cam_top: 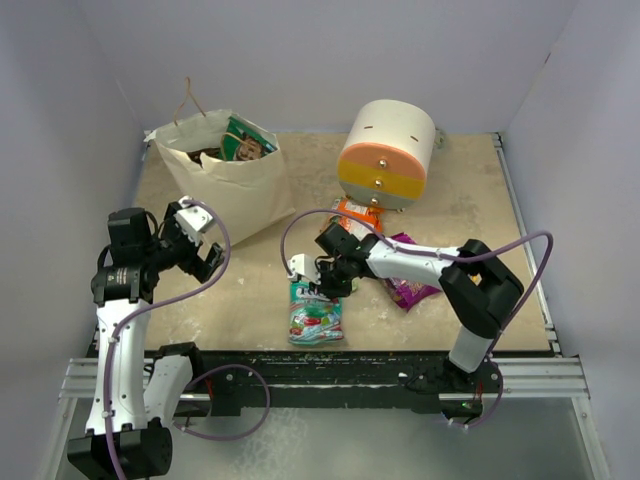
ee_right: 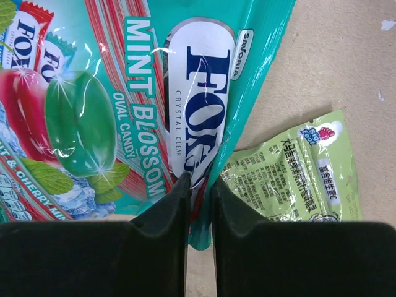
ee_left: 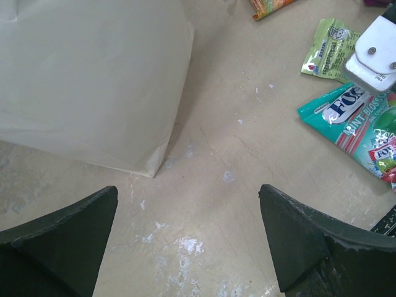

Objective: Place the snacks into the paper bag
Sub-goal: Pick up the snack from the center of the board.

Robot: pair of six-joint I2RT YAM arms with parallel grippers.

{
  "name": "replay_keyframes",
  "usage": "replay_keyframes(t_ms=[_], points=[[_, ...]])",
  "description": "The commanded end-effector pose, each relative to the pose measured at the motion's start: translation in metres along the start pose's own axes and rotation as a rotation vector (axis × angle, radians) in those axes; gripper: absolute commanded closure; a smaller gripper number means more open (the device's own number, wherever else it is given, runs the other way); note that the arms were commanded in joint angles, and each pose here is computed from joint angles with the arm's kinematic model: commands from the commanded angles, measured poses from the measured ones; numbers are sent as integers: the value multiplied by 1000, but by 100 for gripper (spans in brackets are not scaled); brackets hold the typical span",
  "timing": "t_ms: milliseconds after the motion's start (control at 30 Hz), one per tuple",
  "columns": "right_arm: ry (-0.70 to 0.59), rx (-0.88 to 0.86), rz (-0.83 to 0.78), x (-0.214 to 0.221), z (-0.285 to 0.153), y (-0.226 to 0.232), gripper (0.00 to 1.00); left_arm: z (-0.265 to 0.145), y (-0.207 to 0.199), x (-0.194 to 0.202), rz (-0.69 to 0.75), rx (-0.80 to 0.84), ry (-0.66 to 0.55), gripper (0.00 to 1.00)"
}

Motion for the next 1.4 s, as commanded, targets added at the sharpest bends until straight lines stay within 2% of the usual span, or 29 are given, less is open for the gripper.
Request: replay_keyframes(t_ms=[0,200,300,500,800,1067,1367], points=[[-11,44,-19,-13,-16,-13,85,2,-1,-4,38,33,-19,1],[-27,97,-55,-26,-45,-21,93,4,-4,-6,49,61,-24,1],[-40,127,-69,-31,-56,-25,100,5,-8,-7,55,98,-37,1],[-69,194,-100,-42,-77,-34,100,8,-14,-14,17,154,-52,0],[-210,332,-218,-96,-136,-66,100,10,-31,-33,-78,319,-50,2],[-313,447,-263,-137,-182,-89,100,18,-59,-66,-39,446,-30,4],[-413,508,-276,-162,-223,-88,100,36,-74,-79,-118,590,-22,5]])
Point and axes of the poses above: each gripper's point midway between its finger pads, its own z axis out along the fingers, its own y axis along the line the jaws close on, x = y × z, the point moved 3 cm from there along -z, back along the fingers, and after that the axes turned 15 degrees about -z, right-handed, at the moved point
